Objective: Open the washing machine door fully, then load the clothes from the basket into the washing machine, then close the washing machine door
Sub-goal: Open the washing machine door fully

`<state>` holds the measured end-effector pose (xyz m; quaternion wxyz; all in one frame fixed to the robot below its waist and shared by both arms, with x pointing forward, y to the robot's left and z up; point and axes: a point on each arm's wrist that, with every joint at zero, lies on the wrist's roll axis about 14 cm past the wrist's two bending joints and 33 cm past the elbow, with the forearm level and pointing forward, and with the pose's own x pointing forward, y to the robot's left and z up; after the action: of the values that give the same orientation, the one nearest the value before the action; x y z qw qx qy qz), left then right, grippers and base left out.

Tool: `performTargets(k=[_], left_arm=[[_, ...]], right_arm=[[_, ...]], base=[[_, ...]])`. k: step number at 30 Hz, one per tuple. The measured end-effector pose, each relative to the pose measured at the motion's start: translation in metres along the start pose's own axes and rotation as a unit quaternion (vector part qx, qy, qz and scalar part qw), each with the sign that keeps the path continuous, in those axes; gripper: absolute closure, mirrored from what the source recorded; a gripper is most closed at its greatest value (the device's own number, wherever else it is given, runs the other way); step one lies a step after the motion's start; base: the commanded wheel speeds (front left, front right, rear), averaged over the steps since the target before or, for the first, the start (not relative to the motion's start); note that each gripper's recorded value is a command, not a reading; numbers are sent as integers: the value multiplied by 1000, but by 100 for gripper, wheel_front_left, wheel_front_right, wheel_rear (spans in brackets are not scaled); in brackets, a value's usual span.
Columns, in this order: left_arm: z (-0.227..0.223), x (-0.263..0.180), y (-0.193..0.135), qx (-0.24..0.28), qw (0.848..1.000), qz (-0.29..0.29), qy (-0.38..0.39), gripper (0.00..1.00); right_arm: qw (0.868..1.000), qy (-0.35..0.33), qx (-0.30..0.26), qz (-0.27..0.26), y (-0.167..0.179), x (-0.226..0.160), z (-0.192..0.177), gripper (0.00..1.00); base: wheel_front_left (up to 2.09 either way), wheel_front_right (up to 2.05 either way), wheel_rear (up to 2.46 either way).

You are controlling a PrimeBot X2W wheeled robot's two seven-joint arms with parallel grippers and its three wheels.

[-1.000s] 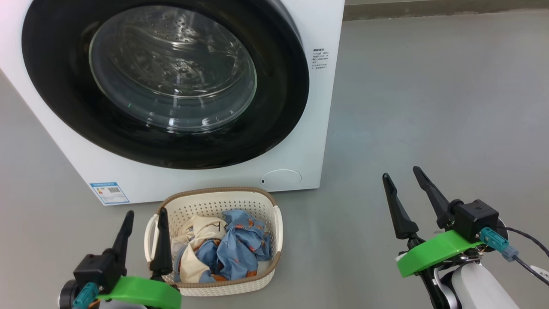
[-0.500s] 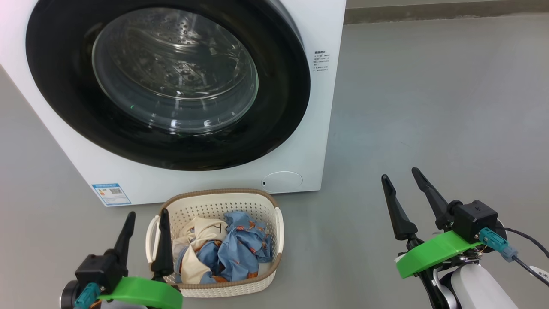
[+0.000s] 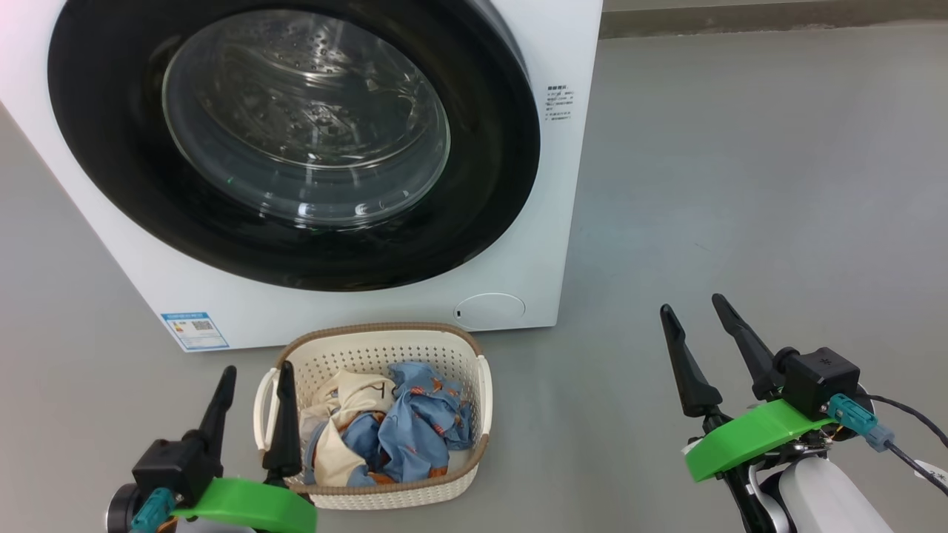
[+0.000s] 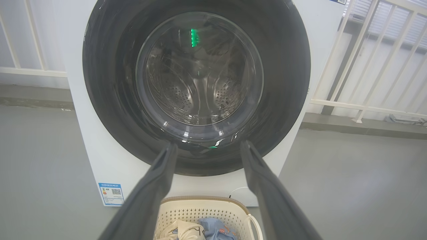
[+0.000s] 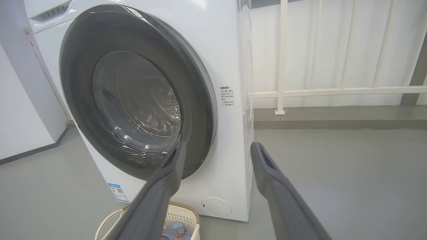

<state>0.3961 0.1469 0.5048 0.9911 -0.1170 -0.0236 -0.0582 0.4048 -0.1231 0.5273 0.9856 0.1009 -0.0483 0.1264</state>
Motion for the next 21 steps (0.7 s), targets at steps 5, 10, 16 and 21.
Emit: performTargets(k=[5,10,16,21], left_arm=[[-3,0,1,0,1000,2,4,0],[-9,1,4,-1,1000,6,12,0],[-16,4,7,-2,1000,9,22,0],[-17,7,9,-5,1000,8,23,0]], right_arm=[[1000,7,2,-1,-1,1,-5,0],[1000,6,5,-2,-6,9,-4,0],[1000,-11,3,1,-12,30,9,0],[1000,-21,9,0,-18,46,16,18]], base=[[0,0,0],[0,0,0],[0,0,0],[0,0,0]])
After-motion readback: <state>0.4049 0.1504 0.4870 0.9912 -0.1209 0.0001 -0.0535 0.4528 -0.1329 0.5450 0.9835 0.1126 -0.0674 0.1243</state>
